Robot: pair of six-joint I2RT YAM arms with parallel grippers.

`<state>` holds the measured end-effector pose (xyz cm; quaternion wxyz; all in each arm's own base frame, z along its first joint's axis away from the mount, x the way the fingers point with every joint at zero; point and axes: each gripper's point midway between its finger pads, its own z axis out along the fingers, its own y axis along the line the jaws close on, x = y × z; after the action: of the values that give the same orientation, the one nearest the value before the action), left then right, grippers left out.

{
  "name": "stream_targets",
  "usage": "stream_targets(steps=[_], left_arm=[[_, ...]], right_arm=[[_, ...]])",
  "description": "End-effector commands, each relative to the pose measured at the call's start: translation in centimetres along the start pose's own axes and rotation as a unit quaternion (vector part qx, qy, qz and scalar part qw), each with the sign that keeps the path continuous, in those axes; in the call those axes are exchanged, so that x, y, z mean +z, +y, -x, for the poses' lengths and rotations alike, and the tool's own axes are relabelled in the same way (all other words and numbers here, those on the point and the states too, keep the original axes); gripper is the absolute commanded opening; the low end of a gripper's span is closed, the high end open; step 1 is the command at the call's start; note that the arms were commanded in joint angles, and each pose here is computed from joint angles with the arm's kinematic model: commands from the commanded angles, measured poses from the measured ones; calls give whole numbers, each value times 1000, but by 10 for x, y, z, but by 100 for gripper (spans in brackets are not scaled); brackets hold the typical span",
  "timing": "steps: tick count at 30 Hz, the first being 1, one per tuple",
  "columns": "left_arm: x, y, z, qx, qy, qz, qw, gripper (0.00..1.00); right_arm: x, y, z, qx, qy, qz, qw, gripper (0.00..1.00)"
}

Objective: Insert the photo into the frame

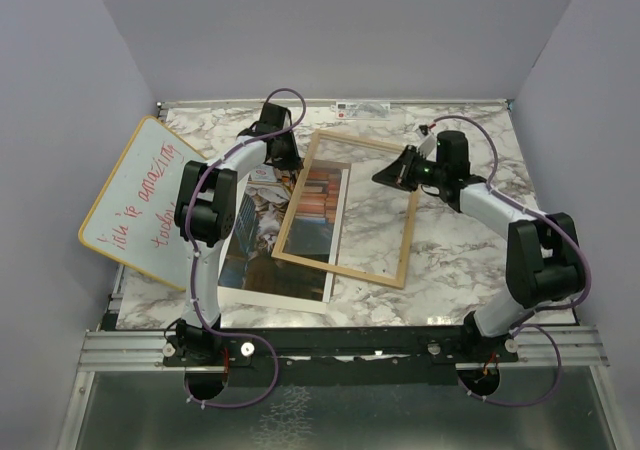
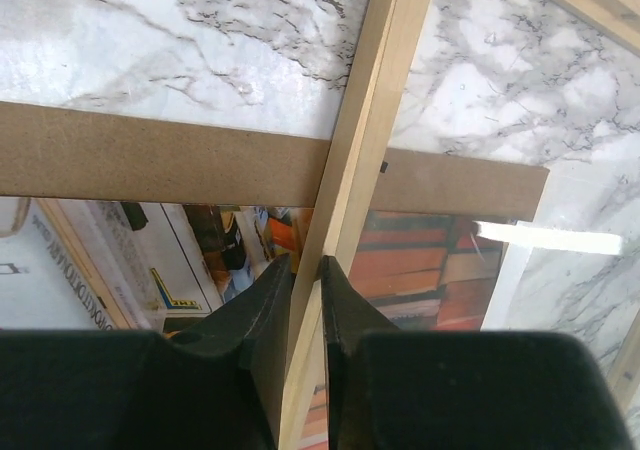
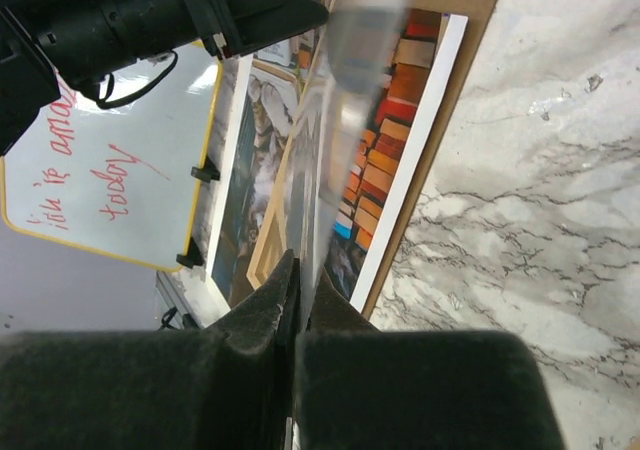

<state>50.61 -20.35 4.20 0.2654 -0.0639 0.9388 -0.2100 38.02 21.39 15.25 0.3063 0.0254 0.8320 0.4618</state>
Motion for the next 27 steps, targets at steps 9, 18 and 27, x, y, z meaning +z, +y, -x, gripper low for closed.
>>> stream_targets(steps=[9, 18, 27], left_arm=[[22, 43, -54, 4, 75, 62, 995, 21], [24, 45, -59, 5, 82, 61, 995, 27], [25, 44, -63, 5, 87, 59, 994, 27]], right_arm=[[-9, -10, -12, 34, -24, -27, 999, 1], [-10, -23, -16, 67, -33, -56, 996, 1], [-6, -35, -28, 125, -20, -58, 990, 1]])
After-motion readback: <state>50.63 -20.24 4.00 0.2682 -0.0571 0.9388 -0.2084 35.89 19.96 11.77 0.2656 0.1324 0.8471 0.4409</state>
